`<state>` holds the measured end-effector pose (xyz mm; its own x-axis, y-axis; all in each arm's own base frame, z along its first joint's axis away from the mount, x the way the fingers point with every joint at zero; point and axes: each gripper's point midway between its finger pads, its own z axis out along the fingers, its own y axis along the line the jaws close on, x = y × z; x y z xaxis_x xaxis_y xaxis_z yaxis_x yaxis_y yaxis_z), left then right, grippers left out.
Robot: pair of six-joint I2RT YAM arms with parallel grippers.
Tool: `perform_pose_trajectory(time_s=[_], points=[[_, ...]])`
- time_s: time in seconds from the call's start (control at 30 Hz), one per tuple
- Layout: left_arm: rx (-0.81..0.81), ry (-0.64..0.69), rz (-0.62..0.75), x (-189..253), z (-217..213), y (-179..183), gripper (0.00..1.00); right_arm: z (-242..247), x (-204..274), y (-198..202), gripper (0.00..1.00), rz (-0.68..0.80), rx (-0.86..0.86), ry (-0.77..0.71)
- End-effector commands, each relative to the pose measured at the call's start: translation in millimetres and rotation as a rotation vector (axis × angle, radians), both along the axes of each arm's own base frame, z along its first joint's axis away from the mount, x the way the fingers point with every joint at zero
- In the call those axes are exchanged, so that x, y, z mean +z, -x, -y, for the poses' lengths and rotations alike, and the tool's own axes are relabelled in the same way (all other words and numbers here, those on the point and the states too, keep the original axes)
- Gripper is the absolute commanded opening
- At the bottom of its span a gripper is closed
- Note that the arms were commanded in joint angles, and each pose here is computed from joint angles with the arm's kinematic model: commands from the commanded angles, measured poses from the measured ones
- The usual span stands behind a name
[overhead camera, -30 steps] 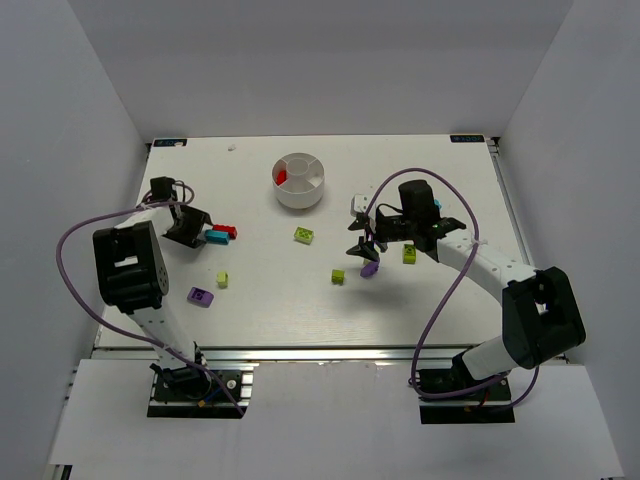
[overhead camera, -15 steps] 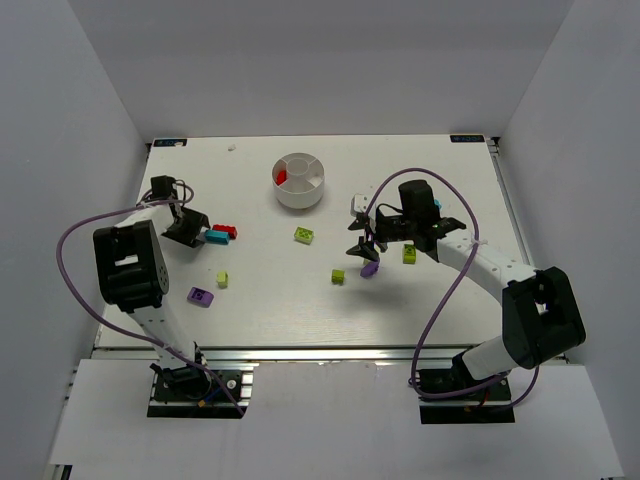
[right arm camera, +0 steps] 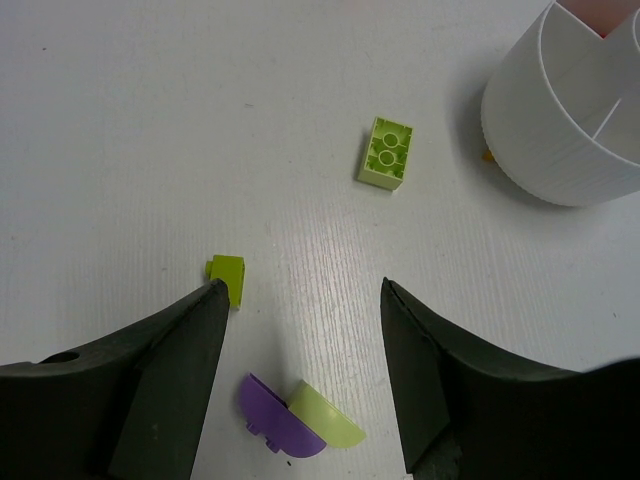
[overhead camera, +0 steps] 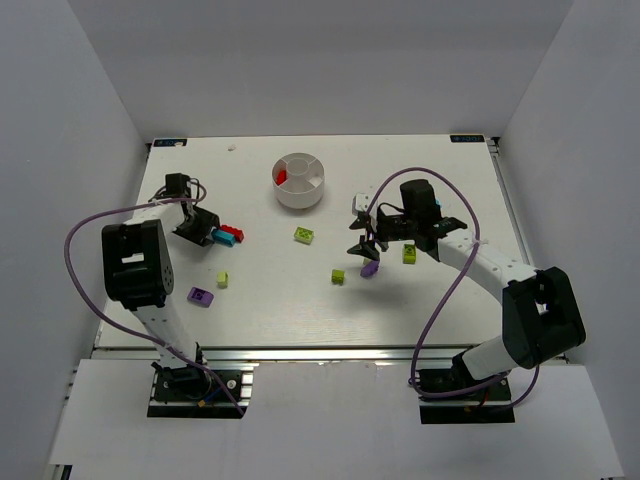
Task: Sort the legos into containers by color
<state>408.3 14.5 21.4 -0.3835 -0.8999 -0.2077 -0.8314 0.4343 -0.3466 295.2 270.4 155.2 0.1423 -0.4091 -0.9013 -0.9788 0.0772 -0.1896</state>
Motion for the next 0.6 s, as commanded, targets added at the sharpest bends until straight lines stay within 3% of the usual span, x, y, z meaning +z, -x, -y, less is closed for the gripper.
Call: perform_pose_trajectory(time_s=[0.0, 0.37, 0.57], points=[[0.011, -0.01, -0.061, -6, 1, 15, 0.55, -1, 11, -2, 0.68, 0.034, 0.008, -0.034], [0.0, -0.001, -0.055, -4, 9, 13, 0.54, -2, 14, -4, 0.68, 0.051, 0.008, -0.045], [-0.013, 0.001, -0.047, -5, 14, 9, 0.4, -2, 15, -2, 0.68, 0.049, 0.011, -0.049]])
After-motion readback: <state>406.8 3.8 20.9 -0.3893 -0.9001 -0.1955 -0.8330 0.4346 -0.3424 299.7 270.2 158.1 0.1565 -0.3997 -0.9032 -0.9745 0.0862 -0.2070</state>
